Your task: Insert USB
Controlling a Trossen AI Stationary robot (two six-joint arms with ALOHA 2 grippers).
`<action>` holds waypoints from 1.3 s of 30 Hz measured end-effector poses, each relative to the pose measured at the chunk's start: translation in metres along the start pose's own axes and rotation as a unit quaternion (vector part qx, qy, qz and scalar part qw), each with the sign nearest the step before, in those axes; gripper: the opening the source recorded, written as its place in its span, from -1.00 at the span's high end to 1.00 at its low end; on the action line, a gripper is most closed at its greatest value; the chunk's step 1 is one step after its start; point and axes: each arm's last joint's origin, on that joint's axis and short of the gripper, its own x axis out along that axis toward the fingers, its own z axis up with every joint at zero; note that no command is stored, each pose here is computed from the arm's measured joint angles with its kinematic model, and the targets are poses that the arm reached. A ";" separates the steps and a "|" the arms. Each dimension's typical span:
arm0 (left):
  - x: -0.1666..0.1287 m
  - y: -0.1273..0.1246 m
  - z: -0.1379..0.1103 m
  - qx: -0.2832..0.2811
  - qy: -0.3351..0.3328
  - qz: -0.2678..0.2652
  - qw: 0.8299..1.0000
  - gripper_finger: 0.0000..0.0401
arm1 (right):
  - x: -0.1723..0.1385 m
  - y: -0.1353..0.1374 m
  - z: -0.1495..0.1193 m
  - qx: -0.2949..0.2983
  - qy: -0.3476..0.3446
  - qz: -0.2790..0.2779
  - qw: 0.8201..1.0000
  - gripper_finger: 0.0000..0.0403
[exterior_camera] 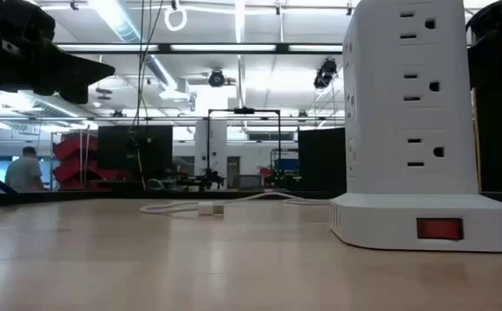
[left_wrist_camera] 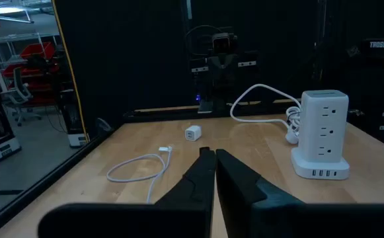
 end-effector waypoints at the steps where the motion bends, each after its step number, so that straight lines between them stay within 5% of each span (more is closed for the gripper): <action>1: 0.000 0.000 0.000 0.000 0.000 0.000 1.000 1.00 | 0.000 0.000 0.000 0.000 0.000 0.000 1.000 0.96; 39: 0.000 0.000 0.000 0.000 0.000 0.000 1.000 1.00 | 0.000 0.000 0.000 0.000 0.000 0.000 1.000 0.99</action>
